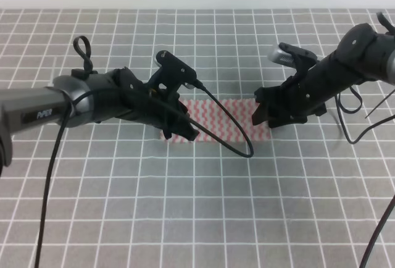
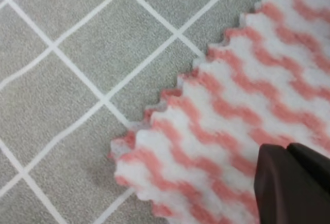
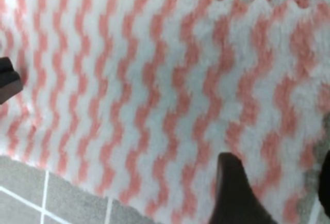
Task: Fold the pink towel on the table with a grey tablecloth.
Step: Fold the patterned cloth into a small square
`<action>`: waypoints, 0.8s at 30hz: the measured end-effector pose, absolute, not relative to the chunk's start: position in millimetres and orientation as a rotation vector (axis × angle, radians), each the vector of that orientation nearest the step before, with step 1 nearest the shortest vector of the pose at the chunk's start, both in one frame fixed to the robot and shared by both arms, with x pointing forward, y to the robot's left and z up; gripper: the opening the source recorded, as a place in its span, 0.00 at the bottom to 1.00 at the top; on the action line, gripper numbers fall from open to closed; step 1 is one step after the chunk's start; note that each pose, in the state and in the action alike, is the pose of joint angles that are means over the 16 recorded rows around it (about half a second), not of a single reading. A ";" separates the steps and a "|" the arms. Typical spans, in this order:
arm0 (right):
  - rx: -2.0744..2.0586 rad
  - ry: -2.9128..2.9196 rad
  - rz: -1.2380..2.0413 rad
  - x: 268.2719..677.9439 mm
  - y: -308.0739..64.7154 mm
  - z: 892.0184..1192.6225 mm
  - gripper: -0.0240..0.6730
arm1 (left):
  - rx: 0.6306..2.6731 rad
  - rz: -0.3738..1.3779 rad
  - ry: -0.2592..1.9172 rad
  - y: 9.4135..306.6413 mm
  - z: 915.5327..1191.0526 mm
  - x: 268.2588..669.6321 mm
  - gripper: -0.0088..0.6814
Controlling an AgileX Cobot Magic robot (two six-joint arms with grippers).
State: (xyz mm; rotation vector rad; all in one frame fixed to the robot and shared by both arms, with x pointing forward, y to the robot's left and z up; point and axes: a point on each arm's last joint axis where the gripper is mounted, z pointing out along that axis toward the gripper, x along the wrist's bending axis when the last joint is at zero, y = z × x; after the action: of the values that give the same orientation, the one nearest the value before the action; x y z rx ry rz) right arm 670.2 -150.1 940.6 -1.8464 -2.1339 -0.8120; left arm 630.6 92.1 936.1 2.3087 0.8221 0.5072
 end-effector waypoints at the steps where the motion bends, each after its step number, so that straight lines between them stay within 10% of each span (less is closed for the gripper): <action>1: -1.847 -2.128 -0.812 670.3 -149.9 940.0 0.50 | 2.312 0.504 0.823 92.1 934.6 630.7 0.01; 24: -1.862 -2.037 -0.859 672.0 -145.7 938.9 0.29 | 2.343 0.464 0.838 90.9 918.2 631.6 0.01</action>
State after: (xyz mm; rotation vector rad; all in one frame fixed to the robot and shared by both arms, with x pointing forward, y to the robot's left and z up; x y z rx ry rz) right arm 672.0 -145.7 938.9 -1.8616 -2.0372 -0.8592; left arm 631.6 90.9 918.2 2.3426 0.8380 0.4643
